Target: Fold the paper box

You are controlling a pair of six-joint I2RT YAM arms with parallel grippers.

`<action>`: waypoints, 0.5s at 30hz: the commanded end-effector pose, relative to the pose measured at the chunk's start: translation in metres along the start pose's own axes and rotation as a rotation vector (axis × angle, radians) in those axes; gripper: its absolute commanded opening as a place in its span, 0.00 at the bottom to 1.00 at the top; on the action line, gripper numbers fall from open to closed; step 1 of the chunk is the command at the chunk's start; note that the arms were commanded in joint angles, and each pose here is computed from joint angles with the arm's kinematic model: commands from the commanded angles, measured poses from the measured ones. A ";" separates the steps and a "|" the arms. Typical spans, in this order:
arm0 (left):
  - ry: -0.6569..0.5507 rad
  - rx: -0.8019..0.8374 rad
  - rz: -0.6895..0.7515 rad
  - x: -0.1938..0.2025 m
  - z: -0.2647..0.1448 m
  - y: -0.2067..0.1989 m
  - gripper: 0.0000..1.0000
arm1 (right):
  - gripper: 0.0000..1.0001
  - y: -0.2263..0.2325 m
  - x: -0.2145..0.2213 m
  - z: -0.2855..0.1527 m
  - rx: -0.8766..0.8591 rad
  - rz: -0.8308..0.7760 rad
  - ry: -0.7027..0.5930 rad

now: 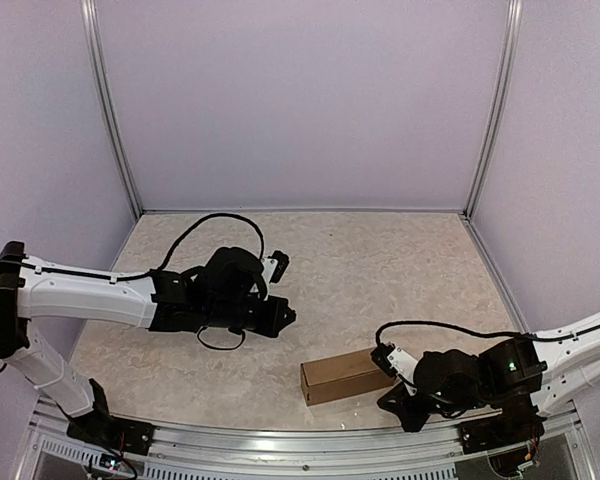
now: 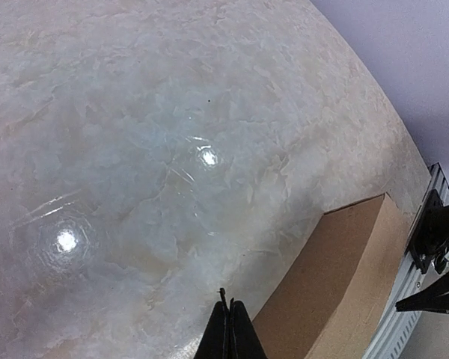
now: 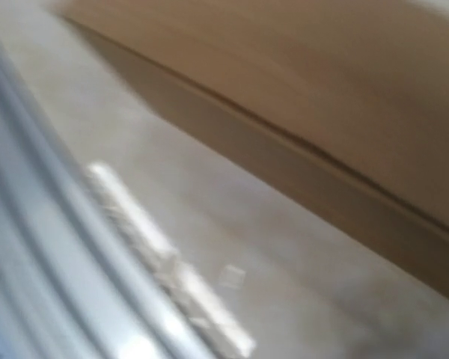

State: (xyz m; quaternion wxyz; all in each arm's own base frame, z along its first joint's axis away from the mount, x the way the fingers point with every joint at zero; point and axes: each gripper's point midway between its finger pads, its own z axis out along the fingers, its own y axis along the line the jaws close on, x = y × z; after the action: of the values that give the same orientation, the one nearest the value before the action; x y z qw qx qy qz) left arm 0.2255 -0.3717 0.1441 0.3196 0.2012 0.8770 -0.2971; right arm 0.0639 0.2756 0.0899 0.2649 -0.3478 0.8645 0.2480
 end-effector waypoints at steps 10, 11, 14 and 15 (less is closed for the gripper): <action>0.145 0.198 0.013 0.024 0.053 -0.048 0.00 | 0.00 -0.060 -0.007 0.015 0.275 0.286 -0.207; 0.154 0.207 0.012 0.026 0.054 -0.051 0.00 | 0.00 -0.062 -0.009 0.016 0.280 0.301 -0.220; 0.154 0.241 0.006 0.029 0.058 -0.060 0.00 | 0.00 -0.067 -0.015 0.019 0.290 0.346 -0.260; 0.159 0.243 0.004 0.032 0.059 -0.061 0.00 | 0.00 -0.071 -0.018 0.021 0.290 0.363 -0.272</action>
State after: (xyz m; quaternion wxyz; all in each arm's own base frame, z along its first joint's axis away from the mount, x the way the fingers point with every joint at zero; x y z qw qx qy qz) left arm 0.2042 -0.4312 0.1013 0.2290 0.2536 0.8725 -0.3493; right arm 0.1135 0.2530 0.0653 0.3462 -0.1708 0.9013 0.1963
